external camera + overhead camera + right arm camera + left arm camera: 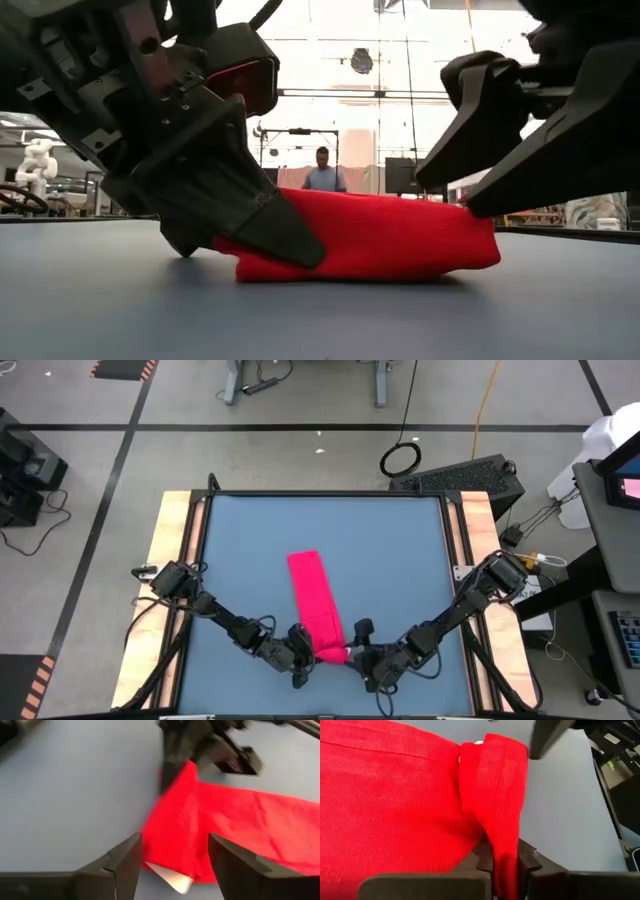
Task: Roll towel
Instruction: Roll the red towel
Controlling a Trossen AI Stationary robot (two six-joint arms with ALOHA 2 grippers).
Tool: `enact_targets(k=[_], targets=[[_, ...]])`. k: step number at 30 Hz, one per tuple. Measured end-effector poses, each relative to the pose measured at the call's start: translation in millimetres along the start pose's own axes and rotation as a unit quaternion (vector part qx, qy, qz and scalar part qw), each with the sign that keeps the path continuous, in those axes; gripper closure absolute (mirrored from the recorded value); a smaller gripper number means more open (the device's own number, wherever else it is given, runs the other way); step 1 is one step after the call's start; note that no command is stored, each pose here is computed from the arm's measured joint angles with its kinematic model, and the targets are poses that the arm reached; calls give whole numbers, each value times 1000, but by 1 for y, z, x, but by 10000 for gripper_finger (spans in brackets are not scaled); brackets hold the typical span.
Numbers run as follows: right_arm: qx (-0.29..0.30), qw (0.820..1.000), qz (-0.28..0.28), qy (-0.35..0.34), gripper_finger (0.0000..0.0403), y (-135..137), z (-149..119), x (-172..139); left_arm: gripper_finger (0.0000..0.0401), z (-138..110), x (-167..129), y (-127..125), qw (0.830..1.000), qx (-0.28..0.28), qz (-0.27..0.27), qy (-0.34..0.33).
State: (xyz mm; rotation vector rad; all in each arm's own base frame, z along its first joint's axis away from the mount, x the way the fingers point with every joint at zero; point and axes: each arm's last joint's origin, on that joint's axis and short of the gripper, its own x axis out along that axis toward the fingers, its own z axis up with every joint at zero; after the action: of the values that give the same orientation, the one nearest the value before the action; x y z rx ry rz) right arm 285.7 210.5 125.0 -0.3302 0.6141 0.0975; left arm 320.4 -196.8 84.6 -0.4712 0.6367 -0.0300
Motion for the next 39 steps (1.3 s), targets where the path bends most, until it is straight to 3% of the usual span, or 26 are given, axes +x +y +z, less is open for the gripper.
enact_targets(k=[7,12,27,35,39], targets=[[19,999,28,-22,195,5,0,7,374,-1,-1,-1,1000,-17,2,1],[59,998,9,-14,195,3,-5,16,373,-1,-1,-1,1000,-28,3,2],[81,996,-20,40,195,-8,-4,38,373,-2,-1,0,999,-41,-5,17],[128,989,25,70,196,-19,-3,44,372,-4,-1,0,999,-28,-3,26],[147,985,49,77,214,-24,-3,47,357,-4,-1,0,999,-26,0,23]])
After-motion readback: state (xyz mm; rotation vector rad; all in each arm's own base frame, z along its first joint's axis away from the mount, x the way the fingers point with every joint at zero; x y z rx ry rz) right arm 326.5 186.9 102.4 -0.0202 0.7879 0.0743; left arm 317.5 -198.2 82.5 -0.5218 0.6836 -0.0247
